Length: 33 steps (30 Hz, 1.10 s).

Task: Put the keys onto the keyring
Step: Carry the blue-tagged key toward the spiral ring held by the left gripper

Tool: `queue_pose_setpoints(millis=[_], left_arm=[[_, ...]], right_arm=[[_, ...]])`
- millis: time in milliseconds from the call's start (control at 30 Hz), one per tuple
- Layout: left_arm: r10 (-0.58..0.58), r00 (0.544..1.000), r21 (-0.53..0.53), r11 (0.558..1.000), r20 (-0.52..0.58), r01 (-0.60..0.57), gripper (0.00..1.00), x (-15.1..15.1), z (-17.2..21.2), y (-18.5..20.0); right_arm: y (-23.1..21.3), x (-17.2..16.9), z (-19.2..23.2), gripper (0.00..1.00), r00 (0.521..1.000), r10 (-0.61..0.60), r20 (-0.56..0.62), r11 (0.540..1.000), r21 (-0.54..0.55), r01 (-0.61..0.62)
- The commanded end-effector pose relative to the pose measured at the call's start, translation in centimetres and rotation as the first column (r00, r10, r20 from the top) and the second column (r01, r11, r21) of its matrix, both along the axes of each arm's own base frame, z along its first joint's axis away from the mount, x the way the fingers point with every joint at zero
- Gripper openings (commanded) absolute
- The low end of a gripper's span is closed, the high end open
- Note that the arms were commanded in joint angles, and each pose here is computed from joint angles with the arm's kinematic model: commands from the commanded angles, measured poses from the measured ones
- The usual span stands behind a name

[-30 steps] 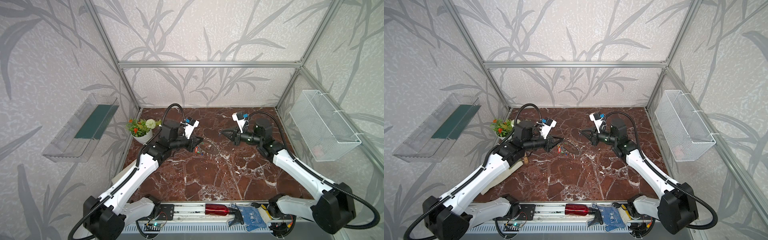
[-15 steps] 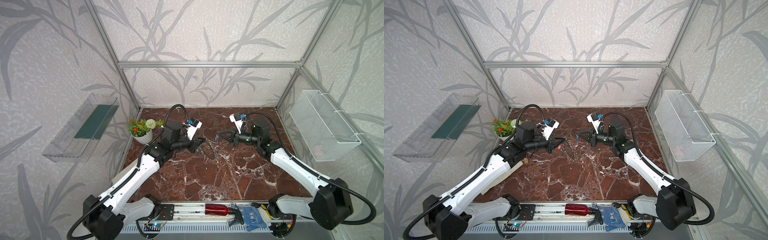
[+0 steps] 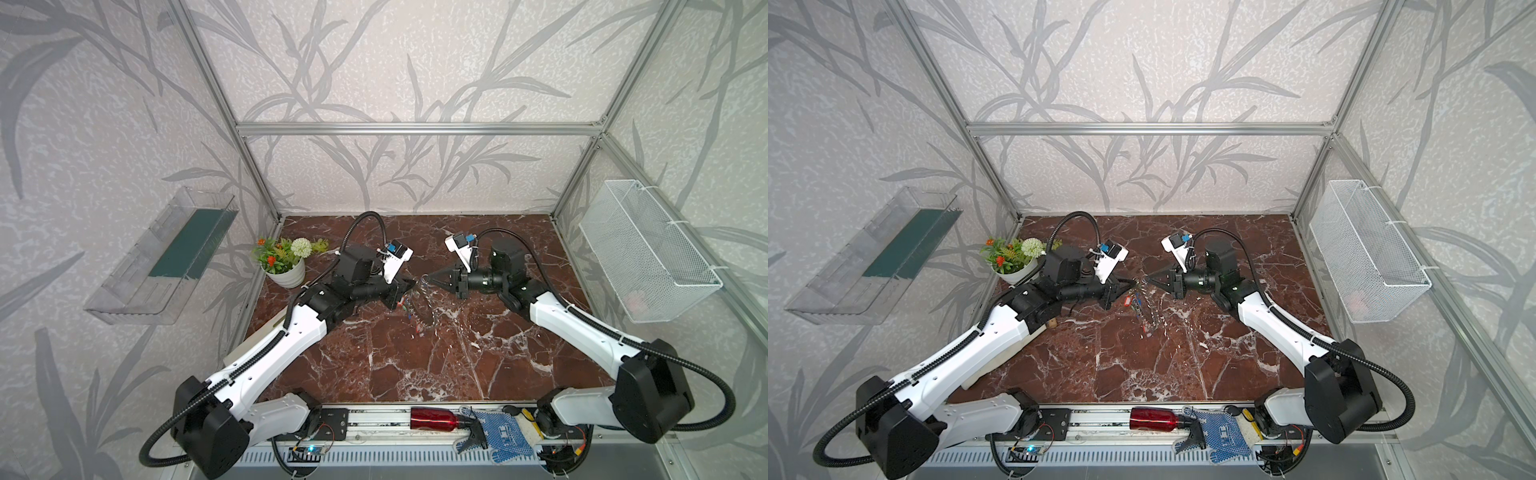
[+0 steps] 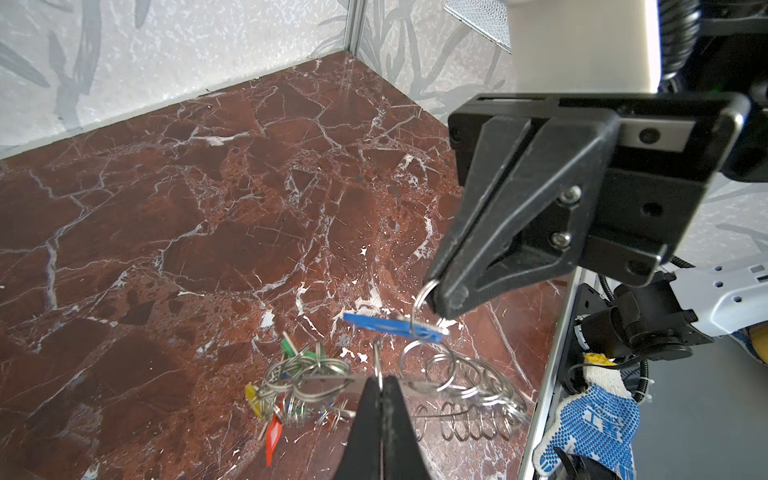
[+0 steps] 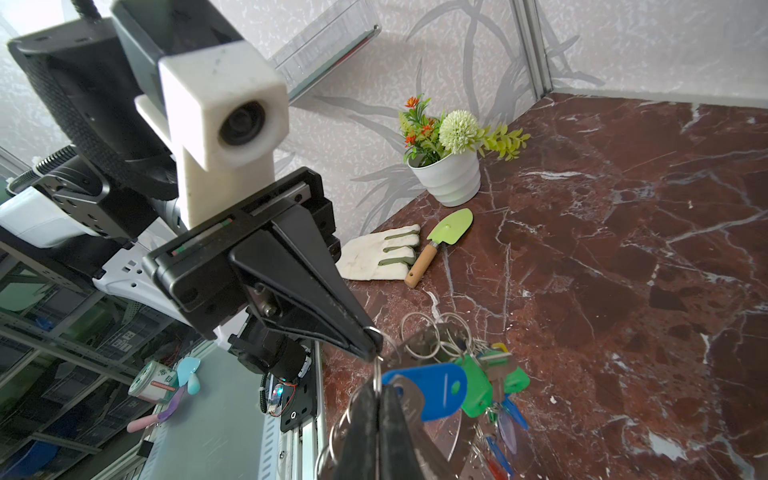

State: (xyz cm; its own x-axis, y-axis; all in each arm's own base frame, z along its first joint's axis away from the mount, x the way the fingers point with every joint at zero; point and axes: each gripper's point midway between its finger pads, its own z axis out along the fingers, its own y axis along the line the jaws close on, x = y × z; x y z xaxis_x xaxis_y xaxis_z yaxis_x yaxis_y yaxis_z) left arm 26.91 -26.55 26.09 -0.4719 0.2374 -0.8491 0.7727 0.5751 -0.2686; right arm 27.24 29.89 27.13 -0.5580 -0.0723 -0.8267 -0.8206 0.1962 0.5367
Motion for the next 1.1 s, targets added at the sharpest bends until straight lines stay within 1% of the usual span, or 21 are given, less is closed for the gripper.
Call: queue_pose_setpoints(millis=[0, 700, 1067], left_arm=[[-0.010, 0.995, -0.038, 0.999, 0.100, 0.014, 0.00, 0.5, 3.4, -0.6], [-0.048, 0.994, -0.017, 0.999, 0.100, 0.050, 0.00, -0.1, 2.9, -1.3], [-0.044, 0.993, -0.010, 0.999, 0.109, 0.045, 0.00, -0.1, 2.9, -1.2]], right_arm=[[0.5, 0.0, 2.5, 0.00, 0.998, 0.033, 0.059, 0.998, 0.042, -0.036], [0.6, 0.7, 1.4, 0.00, 1.000, 0.007, 0.027, 1.000, 0.009, -0.007], [0.7, 1.1, 0.5, 0.00, 1.000, -0.001, -0.001, 1.000, -0.013, 0.001]])
